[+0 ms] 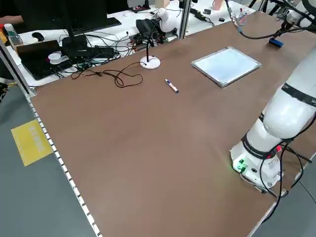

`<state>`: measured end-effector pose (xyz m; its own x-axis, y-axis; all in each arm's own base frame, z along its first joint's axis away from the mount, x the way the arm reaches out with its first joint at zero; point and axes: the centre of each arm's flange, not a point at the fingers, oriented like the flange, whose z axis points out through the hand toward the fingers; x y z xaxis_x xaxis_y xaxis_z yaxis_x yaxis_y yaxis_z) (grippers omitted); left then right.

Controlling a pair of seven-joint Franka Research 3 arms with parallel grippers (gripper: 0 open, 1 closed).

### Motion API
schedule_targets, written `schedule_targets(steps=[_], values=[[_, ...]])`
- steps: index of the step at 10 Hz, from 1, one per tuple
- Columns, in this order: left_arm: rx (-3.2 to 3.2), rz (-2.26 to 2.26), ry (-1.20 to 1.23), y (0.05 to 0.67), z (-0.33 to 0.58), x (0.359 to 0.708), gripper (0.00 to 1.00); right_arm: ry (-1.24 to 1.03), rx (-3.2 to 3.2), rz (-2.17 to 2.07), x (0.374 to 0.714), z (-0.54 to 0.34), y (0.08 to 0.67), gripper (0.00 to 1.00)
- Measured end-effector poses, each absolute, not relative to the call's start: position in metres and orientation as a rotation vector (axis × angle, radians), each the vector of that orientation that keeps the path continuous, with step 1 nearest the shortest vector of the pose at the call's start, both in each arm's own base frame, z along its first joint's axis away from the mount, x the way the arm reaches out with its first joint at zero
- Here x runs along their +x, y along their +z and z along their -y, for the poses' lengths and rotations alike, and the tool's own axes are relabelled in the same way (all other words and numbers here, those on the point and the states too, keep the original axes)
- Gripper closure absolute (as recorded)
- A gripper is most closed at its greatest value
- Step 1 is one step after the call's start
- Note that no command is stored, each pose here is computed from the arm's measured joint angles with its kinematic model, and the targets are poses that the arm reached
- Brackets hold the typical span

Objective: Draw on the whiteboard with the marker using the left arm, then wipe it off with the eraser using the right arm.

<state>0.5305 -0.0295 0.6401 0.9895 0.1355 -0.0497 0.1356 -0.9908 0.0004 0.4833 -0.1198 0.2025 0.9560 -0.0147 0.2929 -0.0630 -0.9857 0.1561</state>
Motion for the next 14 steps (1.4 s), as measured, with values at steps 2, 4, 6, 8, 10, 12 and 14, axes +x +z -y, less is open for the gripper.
schedule_targets(steps=[2,4,6,8,10,12,14], values=[[3.15,-0.179,-0.069,0.642,0.041,0.529,0.0,0.421,2.931,0.154,0.507,0.109,0.223,0.0],[3.153,-0.17,-0.067,0.643,0.044,0.528,0.0,0.422,2.919,0.264,0.534,0.079,0.247,0.0],[3.154,-0.152,-0.068,0.642,0.044,0.528,0.0,0.412,2.903,0.336,0.557,0.043,0.271,0.0],[3.155,-0.099,-0.069,0.642,0.044,0.528,0.0,0.343,2.881,0.353,0.575,0.019,0.3,0.0],[3.156,-0.074,-0.068,0.642,0.046,0.528,0.0,0.257,2.882,0.385,0.596,-0.011,0.349,0.0],[3.157,-0.048,-0.068,0.642,0.053,0.527,0.0,0.18,2.932,0.388,0.614,-0.038,0.414,0.0],[3.158,-0.035,-0.066,0.642,0.057,0.527,0.0,0.141,2.974,0.305,0.621,-0.048,0.479,0.0]])
